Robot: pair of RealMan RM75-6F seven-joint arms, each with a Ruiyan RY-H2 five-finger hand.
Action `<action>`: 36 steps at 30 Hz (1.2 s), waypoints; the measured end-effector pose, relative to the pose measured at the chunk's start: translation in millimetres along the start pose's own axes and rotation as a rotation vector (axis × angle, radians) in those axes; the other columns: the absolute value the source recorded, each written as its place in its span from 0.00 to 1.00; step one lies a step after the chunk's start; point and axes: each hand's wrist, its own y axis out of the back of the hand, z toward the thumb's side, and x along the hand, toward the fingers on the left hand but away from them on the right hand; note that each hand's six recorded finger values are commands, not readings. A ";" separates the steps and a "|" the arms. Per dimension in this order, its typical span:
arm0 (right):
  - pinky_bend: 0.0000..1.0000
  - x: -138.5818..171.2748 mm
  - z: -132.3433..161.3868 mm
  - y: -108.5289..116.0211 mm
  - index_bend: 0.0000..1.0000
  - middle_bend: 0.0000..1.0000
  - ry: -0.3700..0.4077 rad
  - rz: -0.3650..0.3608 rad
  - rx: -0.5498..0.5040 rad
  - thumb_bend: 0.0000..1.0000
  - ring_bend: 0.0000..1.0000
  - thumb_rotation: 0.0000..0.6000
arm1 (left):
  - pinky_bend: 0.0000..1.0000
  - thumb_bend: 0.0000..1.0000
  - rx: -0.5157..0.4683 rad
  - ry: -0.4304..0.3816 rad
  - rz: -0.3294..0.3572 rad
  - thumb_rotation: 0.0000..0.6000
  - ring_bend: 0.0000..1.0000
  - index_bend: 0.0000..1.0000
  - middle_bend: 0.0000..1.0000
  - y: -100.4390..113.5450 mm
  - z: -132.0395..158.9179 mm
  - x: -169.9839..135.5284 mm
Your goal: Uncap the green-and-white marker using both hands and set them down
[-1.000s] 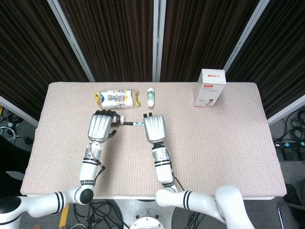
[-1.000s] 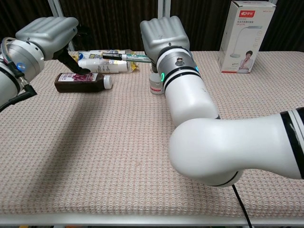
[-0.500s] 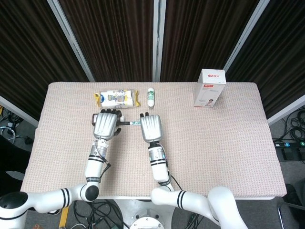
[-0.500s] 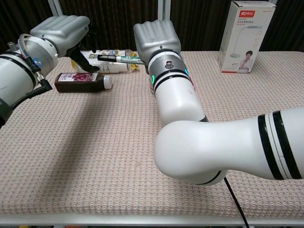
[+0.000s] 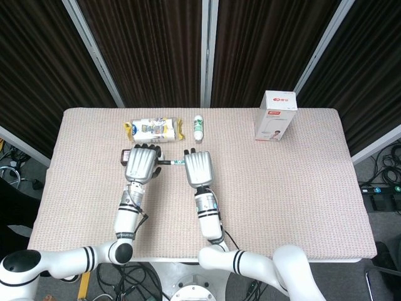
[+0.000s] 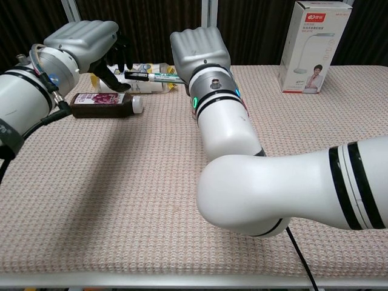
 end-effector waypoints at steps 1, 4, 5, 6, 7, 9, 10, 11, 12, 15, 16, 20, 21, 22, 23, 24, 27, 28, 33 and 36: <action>0.86 0.0 0.0 -0.1 0.66 0.67 0.000 0.000 0.000 0.29 0.73 1.00 | 0.44 0.23 -0.001 0.000 -0.001 1.00 0.42 0.48 0.47 -0.4 0.5 0.8; 0.86 0.1 0.7 0.1 0.66 0.67 0.003 0.000 -0.005 0.29 0.73 1.00 | 0.45 0.23 -0.002 0.001 -0.011 1.00 0.44 0.49 0.48 -2.2 0.6 1.9; 0.86 0.2 1.0 0.2 0.66 0.67 0.004 0.000 -0.008 0.29 0.73 1.00 | 0.45 0.24 -0.004 0.002 -0.014 1.00 0.44 0.49 0.48 -2.7 0.4 2.1; 0.86 0.5 1.4 0.4 0.66 0.67 0.005 0.000 -0.012 0.29 0.73 1.00 | 0.45 0.25 -0.006 0.002 -0.016 1.00 0.45 0.49 0.48 -2.9 0.3 2.3; 0.86 0.7 1.5 0.3 0.66 0.67 0.006 0.000 -0.012 0.29 0.73 1.00 | 0.45 0.26 -0.007 0.002 -0.015 1.00 0.45 0.49 0.48 -3.0 0.2 2.4; 0.86 1.0 1.5 -0.2 0.66 0.67 0.008 0.001 -0.009 0.29 0.72 1.00 | 0.46 0.27 -0.010 0.002 -0.015 1.00 0.46 0.50 0.49 -3.1 0.3 2.4; 0.86 1.1 1.4 -0.7 0.66 0.67 0.009 0.003 -0.008 0.29 0.72 1.00 | 0.46 0.28 -0.013 0.001 -0.015 1.00 0.47 0.51 0.50 -3.3 0.5 2.3; 0.86 1.3 1.3 -1.1 0.66 0.67 0.009 0.004 -0.009 0.29 0.72 1.00 | 0.47 0.28 -0.013 0.000 -0.015 1.00 0.48 0.51 0.50 -3.7 0.7 2.2; 0.86 1.5 1.2 -1.4 0.66 0.67 0.010 0.005 -0.009 0.29 0.72 1.00 | 0.47 0.29 -0.013 0.000 -0.016 1.00 0.48 0.52 0.50 -4.1 0.8 2.3; 0.86 1.8 1.2 -1.7 0.66 0.67 0.011 0.006 -0.010 0.29 0.72 1.00 | 0.48 0.31 -0.017 0.002 -0.020 1.00 0.49 0.52 0.51 -5.5 0.8 2.3; 0.86 1.9 1.2 -1.8 0.66 0.67 0.012 0.006 -0.009 0.29 0.72 1.00 | 0.48 0.31 -0.020 0.003 -0.021 1.00 0.50 0.53 0.52 -6.0 0.8 2.3; 0.86 2.7 1.8 -2.3 0.66 0.67 0.015 0.008 -0.007 0.29 0.72 1.00 | 0.50 0.33 -0.025 0.003 -0.021 1.00 0.52 0.55 0.53 -6.5 1.5 2.3; 0.86 2.8 2.0 -2.4 0.66 0.67 0.016 0.008 -0.006 0.29 0.72 1.00 | 0.50 0.34 -0.027 0.002 -0.020 1.00 0.52 0.55 0.54 -6.5 1.8 2.2; 0.86 3.0 2.0 -2.5 0.66 0.67 0.017 0.008 -0.005 0.29 0.72 1.00 | 0.51 0.35 -0.029 0.001 -0.017 1.00 0.53 0.56 0.54 -6.3 2.3 2.4; 0.86 3.0 2.0 -2.7 0.66 0.67 0.018 0.008 -0.004 0.30 0.72 1.00 | 0.51 0.35 -0.029 0.000 -0.016 1.00 0.53 0.56 0.55 -6.2 2.7 2.7; 0.86 3.0 2.1 -3.1 0.66 0.67 0.019 0.009 -0.003 0.30 0.72 1.00 | 0.52 0.36 -0.030 0.000 -0.014 1.00 0.54 0.57 0.56 -6.0 3.2 3.0; 0.86 3.5 2.1 -4.4 0.66 0.68 0.022 0.011 0.005 0.30 0.72 1.00 | 0.52 0.37 -0.028 -0.001 -0.011 1.00 0.54 0.58 0.56 -5.9 4.0 3.1; 0.86 3.7 2.3 -4.8 0.67 0.68 0.023 0.012 0.009 0.30 0.72 1.00 | 0.52 0.37 -0.027 -0.001 -0.013 1.00 0.54 0.58 0.56 -6.1 4.3 3.4; 0.86 4.8 3.3 -6.3 0.67 0.69 0.031 0.013 0.024 0.30 0.72 1.00 | 0.52 0.38 -0.021 0.002 -0.028 1.00 0.55 0.58 0.56 -8.8 4.7 2.2; 0.86 5.0 3.2 -6.9 0.68 0.69 0.034 0.011 0.036 0.30 0.72 1.00 | 0.53 0.38 -0.012 0.005 -0.041 1.00 0.56 0.59 0.58 -10.9 3.8 0.5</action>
